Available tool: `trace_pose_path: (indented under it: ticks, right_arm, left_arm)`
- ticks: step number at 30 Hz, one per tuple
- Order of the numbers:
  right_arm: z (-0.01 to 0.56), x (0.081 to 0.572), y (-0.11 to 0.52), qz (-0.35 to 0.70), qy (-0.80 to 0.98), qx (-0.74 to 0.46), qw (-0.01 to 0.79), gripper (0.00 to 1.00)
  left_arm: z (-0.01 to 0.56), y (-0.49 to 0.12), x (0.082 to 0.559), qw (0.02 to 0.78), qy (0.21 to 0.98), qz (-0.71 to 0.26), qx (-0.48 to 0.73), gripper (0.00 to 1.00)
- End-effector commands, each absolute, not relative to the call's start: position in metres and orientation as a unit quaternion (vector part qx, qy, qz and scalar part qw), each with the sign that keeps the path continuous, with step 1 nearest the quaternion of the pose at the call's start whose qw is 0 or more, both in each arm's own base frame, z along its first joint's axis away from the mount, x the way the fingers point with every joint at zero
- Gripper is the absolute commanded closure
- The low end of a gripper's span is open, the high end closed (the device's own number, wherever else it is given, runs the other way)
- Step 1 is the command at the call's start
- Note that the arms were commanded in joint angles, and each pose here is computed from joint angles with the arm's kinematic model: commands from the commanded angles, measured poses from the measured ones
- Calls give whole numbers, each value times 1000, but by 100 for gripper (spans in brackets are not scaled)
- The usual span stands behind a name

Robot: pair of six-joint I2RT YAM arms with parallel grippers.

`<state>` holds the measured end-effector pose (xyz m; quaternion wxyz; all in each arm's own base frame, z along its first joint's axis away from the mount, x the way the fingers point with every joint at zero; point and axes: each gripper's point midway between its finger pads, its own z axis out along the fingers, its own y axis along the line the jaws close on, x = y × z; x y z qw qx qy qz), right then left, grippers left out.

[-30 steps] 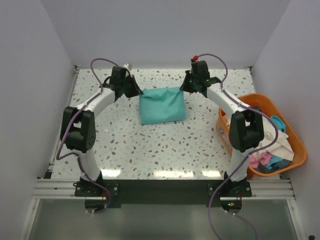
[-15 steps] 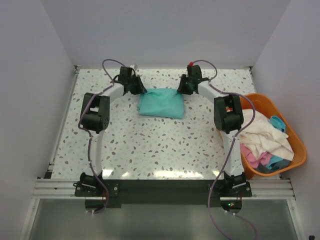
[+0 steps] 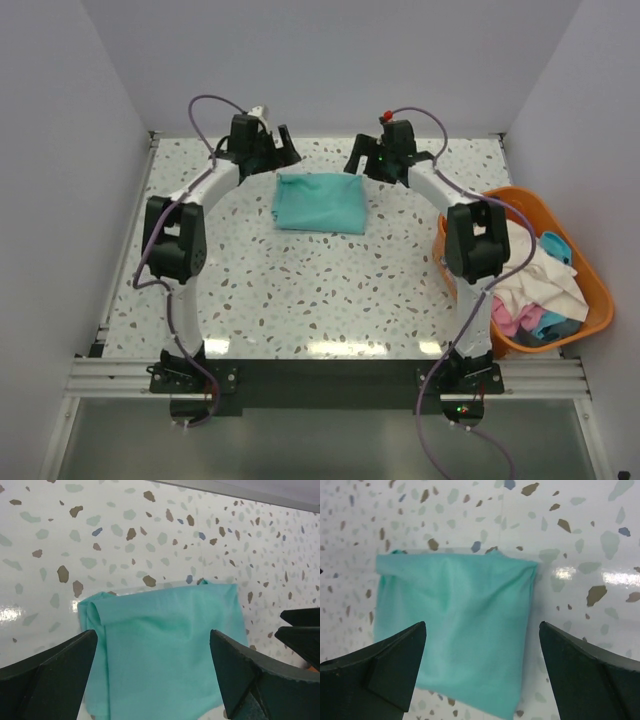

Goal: Fold and stack the t-shirts
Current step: Fold the tshirt

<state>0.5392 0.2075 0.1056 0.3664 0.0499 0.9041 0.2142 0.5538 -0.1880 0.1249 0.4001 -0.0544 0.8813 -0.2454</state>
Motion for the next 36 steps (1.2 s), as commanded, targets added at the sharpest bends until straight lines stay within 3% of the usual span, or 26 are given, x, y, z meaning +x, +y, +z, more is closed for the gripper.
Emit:
trace_pose_path:
  ticks: [1,3,10,16,20,24,31,36]
  right_arm:
    - [181,506,232,295,865,17,406,1]
    - [182,488,251,338,857,11,388,1]
    - [123,458,295,415,857,47,302,1]
    - [49,436,301,391,889,64,229,1]
    - [32,406,290,364,905,55,216,1]
    - [32,375,275,338,915,39,217,1]
    - [64,327,274,326,917,-37,228,1]
    - [123,322,263,323,899,-64,288,1]
  left_arm:
    - [173,-194,532,439,868,-231,-31,0]
    - [179,-209,518,431,860,-274,-23,0]
    - [99,-249,455,324,882,-342,-14,0]
    - [50,-251,429,278,886,-369,-26,0]
    - [29,-237,407,262,903,-340,-35,0]
    - [5,-221,354,224,919,-324,-28,0]
    - [47,-196,312,246,930,-271,-23,0]
    - [101,-184,326,316,919,-235,-19,0]
